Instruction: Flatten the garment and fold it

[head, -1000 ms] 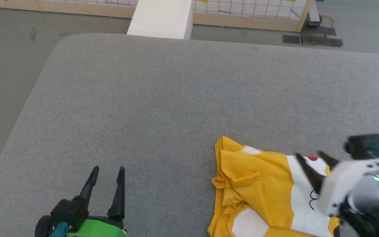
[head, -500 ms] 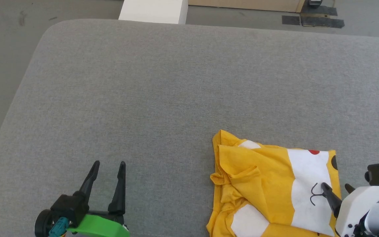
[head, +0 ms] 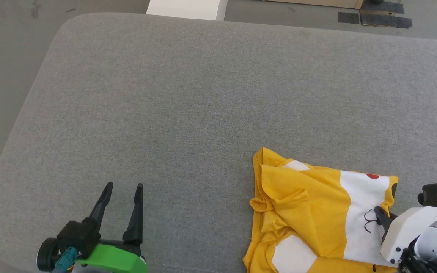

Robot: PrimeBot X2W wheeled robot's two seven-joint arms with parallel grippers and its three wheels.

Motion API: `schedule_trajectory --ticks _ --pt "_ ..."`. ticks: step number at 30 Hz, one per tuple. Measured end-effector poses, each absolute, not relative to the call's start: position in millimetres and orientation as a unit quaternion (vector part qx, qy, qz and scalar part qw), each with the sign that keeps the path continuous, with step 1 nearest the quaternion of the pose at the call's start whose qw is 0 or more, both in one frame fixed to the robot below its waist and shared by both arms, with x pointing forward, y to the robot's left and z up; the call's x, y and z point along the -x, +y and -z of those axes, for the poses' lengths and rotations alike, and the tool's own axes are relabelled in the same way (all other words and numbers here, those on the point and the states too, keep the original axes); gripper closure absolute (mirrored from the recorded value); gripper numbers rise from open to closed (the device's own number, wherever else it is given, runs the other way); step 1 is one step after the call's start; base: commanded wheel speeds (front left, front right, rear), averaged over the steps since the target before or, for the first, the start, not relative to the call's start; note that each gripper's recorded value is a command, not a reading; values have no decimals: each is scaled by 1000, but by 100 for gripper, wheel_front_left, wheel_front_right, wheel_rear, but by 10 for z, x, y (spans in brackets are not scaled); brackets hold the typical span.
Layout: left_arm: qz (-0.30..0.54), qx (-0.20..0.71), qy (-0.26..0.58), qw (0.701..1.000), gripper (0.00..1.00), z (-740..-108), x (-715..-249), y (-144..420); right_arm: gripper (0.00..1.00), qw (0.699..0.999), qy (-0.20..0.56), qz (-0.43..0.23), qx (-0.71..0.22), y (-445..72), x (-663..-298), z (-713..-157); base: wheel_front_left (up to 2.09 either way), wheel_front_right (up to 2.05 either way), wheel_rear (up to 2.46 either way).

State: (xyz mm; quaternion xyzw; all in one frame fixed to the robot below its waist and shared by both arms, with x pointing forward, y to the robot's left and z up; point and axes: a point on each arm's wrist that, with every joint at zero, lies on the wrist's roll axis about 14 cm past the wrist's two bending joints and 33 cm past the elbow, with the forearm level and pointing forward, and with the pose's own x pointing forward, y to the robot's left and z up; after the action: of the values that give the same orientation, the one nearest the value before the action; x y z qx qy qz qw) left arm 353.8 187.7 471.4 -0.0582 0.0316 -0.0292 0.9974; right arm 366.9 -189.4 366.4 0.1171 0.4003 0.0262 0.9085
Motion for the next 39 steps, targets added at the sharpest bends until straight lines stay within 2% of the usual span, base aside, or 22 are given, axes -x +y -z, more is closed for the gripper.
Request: schedule_trajectory --ticks 12,22,29,39 --pt "77 60 4 995 0 -4862 -3757 1597 100 930 356 -56 -72 -1868 -3851 -3982 0 0 0" --pt "128 52 -20 990 0 -4971 -4011 1302 100 947 319 -28 19 -2385 -4130 -4395 0 0 0" --pt "163 48 -40 985 0 -5055 -4252 1107 100 939 322 32 119 -3078 -4252 -4617 0 0 0" --pt "208 37 -32 977 0 -4943 -4584 865 100 905 348 108 220 -3863 -4285 -4746 0 0 0"
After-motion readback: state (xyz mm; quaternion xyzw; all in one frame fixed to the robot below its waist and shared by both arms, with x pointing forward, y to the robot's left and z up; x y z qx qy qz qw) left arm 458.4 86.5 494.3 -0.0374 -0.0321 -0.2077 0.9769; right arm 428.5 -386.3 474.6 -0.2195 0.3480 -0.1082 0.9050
